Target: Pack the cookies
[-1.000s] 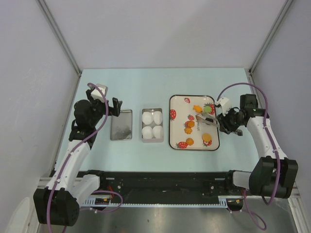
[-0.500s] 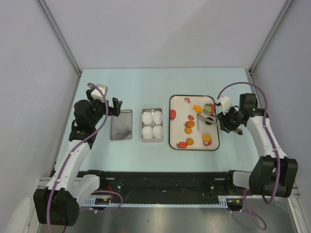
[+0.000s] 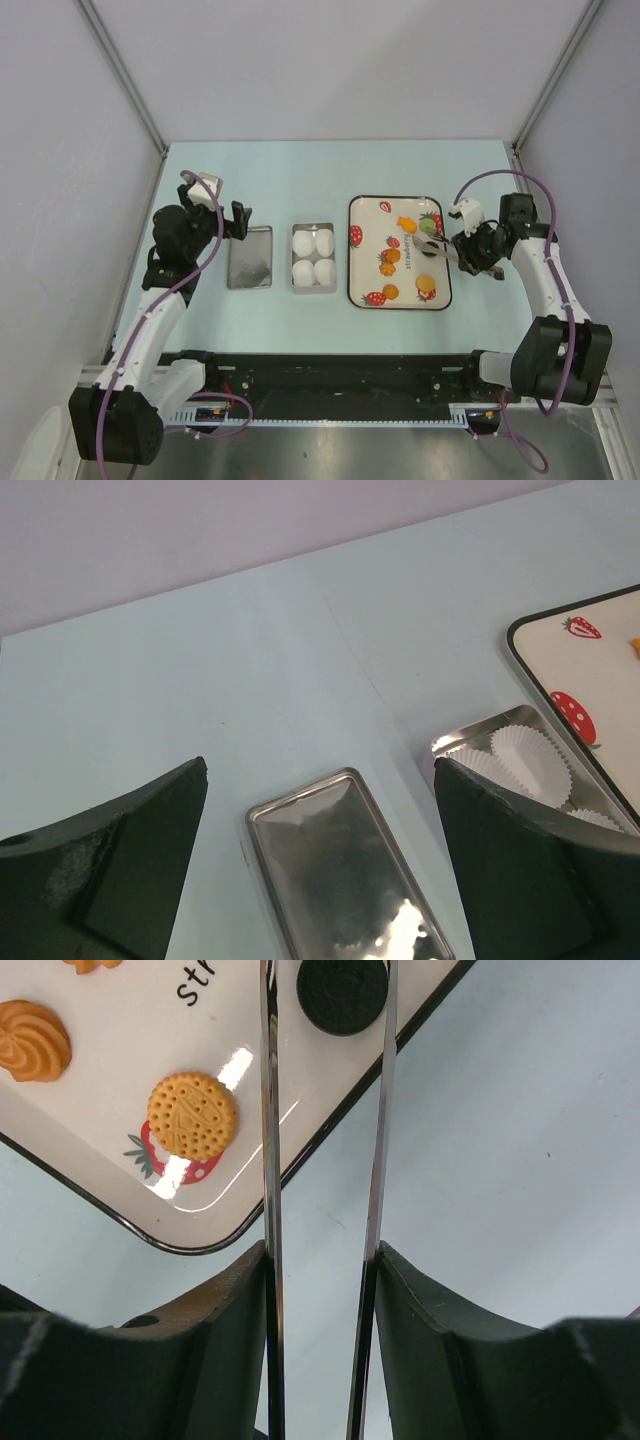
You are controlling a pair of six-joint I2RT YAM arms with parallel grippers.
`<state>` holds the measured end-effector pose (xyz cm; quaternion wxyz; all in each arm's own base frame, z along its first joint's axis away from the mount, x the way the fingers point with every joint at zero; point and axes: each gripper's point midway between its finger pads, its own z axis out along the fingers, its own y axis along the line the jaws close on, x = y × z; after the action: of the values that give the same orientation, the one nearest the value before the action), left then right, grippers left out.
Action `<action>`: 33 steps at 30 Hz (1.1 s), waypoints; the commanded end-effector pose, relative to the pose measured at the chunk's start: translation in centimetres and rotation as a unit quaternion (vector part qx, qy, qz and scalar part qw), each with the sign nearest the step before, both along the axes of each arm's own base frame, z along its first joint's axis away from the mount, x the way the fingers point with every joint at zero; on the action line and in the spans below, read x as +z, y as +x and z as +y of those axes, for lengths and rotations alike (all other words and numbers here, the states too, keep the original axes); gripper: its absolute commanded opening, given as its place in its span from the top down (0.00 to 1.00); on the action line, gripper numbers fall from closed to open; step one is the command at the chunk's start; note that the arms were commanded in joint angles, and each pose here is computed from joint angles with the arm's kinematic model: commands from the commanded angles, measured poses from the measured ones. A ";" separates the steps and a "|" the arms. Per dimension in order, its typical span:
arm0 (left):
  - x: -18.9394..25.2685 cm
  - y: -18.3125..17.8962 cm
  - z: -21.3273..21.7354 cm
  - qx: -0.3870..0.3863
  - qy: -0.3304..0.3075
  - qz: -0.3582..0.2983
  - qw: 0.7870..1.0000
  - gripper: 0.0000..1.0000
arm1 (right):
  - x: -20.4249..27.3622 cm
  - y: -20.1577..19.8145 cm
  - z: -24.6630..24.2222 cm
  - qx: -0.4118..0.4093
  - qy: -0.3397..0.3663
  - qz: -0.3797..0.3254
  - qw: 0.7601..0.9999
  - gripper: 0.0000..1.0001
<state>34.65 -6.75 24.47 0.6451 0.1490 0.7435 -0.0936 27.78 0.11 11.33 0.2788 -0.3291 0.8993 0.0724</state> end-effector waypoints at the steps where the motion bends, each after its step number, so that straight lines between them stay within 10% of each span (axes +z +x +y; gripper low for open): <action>1: 0.7 0.0 -0.4 -0.008 -0.003 -0.012 1.000 0.00 | 2.3 0.3 -0.3 0.005 0.002 -0.032 0.999 0.52; 33: 0.5 -0.1 -0.2 -0.006 -0.001 -0.011 1.000 0.00 | 0.7 -1.2 -2.1 -0.010 0.022 -0.004 1.000 0.50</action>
<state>34.65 -6.74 24.47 0.6452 0.1492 0.7435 -0.0932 25.78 -1.72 11.41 0.2712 -0.3054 0.9077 0.0964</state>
